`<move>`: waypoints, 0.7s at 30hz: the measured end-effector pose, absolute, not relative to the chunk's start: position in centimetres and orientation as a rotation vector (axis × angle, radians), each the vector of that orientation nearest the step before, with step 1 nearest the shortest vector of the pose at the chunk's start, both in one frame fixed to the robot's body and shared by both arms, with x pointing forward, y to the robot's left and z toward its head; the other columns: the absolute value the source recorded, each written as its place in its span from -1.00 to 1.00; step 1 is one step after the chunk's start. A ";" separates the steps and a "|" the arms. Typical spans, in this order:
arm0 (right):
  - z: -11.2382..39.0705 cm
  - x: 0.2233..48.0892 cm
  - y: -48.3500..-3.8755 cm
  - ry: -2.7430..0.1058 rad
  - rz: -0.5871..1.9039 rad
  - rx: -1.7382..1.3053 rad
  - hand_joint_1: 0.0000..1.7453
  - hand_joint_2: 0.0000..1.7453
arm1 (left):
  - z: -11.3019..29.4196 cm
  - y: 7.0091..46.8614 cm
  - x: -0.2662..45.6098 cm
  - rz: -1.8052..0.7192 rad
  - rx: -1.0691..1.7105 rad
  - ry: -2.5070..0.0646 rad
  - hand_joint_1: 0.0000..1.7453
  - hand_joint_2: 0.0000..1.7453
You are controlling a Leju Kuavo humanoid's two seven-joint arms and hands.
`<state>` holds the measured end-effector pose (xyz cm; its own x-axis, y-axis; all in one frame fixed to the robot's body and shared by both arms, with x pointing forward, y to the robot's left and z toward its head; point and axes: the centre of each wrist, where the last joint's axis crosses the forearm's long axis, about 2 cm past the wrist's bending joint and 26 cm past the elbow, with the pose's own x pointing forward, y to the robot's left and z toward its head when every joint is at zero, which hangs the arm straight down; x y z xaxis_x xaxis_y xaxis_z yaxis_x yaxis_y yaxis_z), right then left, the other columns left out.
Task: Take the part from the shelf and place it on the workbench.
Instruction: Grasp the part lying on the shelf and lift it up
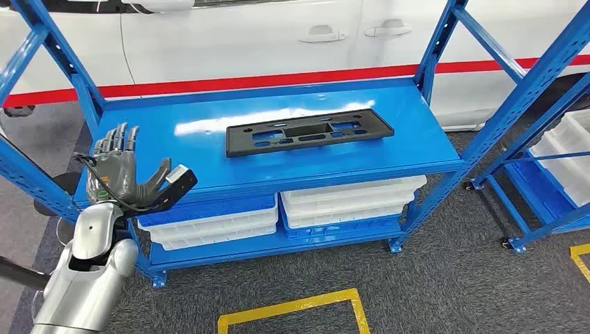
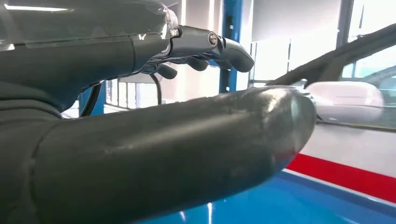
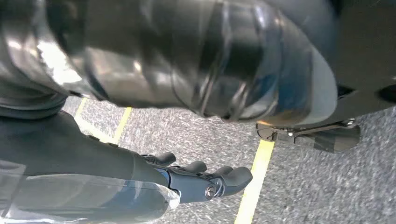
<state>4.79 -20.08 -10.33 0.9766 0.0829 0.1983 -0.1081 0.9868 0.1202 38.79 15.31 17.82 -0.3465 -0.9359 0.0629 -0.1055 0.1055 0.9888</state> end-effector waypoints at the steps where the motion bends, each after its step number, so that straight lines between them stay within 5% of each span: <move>1: -10.3 4.8 -20.1 -0.194 0.096 0.131 -1.00 -1.00 | 17.8 15.3 38.8 -1.334 1.048 -1.597 -1.00 -1.00; 21: -10.3 4.9 -19.8 -0.185 0.096 0.144 -1.00 -1.00 | 17.6 15.6 38.9 -1.336 1.032 -1.594 -1.00 -1.00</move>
